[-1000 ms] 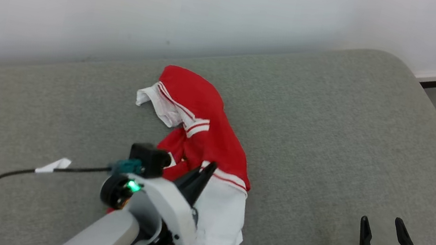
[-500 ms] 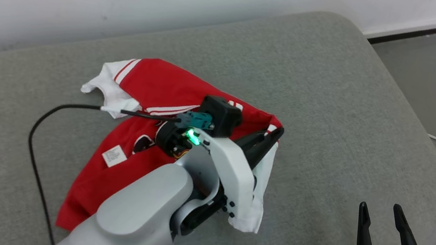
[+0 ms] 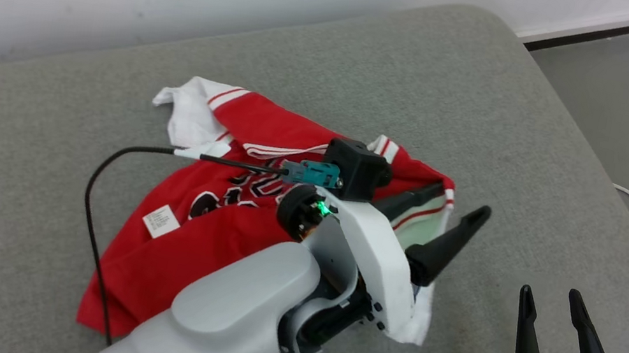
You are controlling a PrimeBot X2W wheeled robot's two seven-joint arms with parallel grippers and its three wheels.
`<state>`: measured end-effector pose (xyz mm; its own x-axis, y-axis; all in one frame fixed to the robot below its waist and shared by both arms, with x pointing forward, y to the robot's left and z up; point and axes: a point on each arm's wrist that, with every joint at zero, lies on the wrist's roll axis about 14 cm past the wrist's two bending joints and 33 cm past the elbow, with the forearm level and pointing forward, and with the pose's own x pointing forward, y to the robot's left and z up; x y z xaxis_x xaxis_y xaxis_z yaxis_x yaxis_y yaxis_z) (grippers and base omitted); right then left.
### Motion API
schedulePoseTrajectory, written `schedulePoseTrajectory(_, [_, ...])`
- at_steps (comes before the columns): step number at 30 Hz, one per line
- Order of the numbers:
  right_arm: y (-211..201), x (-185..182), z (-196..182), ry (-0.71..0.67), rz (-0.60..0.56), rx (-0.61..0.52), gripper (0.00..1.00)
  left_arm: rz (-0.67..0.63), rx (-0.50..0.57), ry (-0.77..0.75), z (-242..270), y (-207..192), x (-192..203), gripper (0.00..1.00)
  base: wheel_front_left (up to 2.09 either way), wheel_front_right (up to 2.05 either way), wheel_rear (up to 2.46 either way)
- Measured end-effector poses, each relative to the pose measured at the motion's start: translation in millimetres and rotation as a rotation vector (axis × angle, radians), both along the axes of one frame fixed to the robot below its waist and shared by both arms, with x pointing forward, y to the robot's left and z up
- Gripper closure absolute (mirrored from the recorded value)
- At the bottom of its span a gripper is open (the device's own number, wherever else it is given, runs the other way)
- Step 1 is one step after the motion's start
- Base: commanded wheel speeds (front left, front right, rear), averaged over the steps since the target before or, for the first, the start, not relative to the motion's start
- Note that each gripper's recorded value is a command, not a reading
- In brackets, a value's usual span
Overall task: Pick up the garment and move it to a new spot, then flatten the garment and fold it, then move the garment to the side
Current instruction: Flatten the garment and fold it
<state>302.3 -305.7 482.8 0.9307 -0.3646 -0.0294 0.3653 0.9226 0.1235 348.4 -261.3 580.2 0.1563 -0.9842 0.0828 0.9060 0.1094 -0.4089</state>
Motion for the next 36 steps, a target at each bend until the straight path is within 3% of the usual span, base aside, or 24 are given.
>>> schedulePoseTrajectory(8, [15,13,5,-0.026,0.059,0.006,0.0,0.037,-0.104,0.027,30,10,-7,0.0,0.0,0.0,0.0])
schedulePoseTrajectory(17, [24,14,12,-0.054,0.088,0.005,0.0,-0.007,0.114,-0.056,-14,8,-27,0.0,0.0,0.0,0.0])
schedulePoseTrajectory(24, [15,10,9,-0.043,0.06,-0.001,0.0,0.001,0.124,-0.097,-22,8,-22,0.0,0.0,0.0,0.0])
schedulePoseTrajectory(30, [14,10,8,-0.04,0.057,-0.007,0.0,0.092,0.109,-0.127,-24,21,1,0.0,0.0,0.0,0.0])
schedulePoseTrajectory(36, [19,14,6,-0.031,0.081,-0.025,0.0,0.276,0.125,-0.124,-37,68,41,0.0,0.0,0.0,0.0])
